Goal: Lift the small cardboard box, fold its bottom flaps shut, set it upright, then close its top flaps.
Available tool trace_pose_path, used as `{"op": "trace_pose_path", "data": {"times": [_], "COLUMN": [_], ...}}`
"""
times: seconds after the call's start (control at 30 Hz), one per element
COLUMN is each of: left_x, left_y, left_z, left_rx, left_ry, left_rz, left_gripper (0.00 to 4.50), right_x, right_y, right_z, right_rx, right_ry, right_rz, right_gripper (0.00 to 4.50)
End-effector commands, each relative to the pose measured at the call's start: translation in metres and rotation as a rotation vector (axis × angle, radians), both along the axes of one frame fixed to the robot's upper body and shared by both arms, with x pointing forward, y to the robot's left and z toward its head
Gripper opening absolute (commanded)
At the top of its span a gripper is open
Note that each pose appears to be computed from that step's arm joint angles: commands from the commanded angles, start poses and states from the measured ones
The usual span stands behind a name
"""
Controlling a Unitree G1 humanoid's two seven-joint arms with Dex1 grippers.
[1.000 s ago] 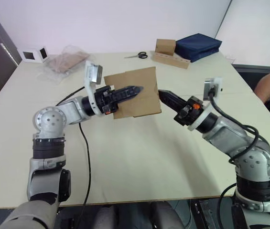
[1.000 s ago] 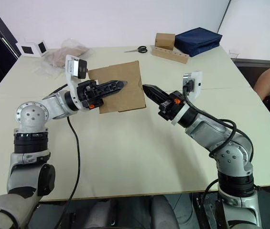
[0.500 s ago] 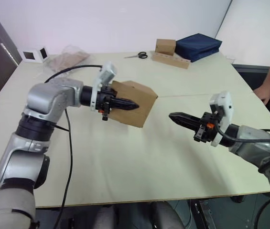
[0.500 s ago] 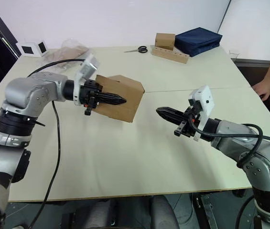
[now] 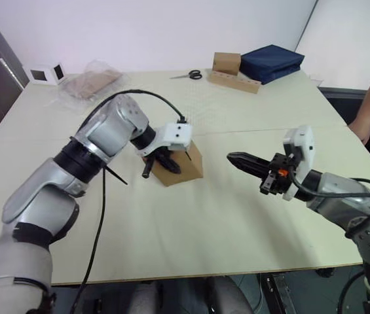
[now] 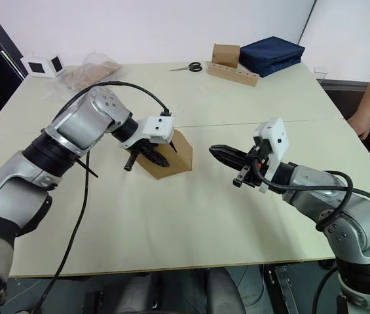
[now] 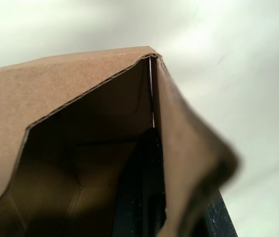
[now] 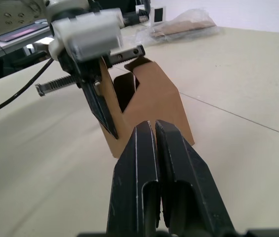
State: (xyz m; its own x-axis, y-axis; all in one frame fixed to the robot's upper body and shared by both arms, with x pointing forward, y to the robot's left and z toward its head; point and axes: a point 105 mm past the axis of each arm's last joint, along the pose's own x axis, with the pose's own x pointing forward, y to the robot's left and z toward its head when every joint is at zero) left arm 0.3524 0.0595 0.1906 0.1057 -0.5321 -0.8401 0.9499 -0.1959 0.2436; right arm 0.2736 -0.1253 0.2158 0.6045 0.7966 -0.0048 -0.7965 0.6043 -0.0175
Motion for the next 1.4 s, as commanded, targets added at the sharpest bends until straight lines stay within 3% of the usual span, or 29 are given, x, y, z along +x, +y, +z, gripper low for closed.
{"op": "trace_pose_path", "data": {"times": [0.03, 0.23, 0.33, 0.5, 0.67, 0.97, 1.1, 1.2, 1.4], "left_x": [0.009, 0.011, 0.007, 0.004, 0.002, -0.007, -0.011, -0.002, 0.017], "left_y": [-0.004, -0.014, -0.018, -0.022, -0.029, -0.017, 0.000, 0.019, 0.052], "left_z": [0.005, -0.001, 0.002, 0.016, 0.056, 0.103, 0.126, 0.126, 0.106], "left_rx": [0.063, 0.078, 0.086, 0.073, 0.011, -0.117, -0.296, -0.444, -0.652], "left_ry": [-0.116, -0.114, -0.083, -0.076, -0.101, -0.078, -0.033, -0.009, -0.024], "left_rz": [-0.040, -0.053, -0.049, -0.049, -0.035, 0.067, 0.120, 0.225, 0.425], "left_gripper": [0.00, 0.00, 0.67, 2.62, 4.43, 4.43, 4.43, 4.43, 4.43], "right_x": [-0.004, -0.003, -0.003, -0.003, -0.001, 0.006, 0.018, 0.030, 0.062], "right_y": [0.006, 0.007, 0.008, 0.010, 0.010, 0.013, 0.012, 0.013, 0.005], "right_z": [0.010, 0.008, 0.007, 0.005, 0.006, 0.006, 0.003, -0.001, -0.020], "right_rx": [0.009, 0.015, 0.025, 0.025, 0.024, 0.022, 0.028, 0.023, -0.097], "right_ry": [-0.059, -0.061, -0.059, -0.058, -0.059, -0.058, -0.068, -0.076, -0.096], "right_rz": [0.011, 0.006, 0.004, 0.002, 0.007, 0.037, 0.006, -0.023, -0.153], "right_gripper": [0.10, 0.10, 0.00, 0.00, 0.00, 0.00, 0.00, 0.00, 0.00]}}
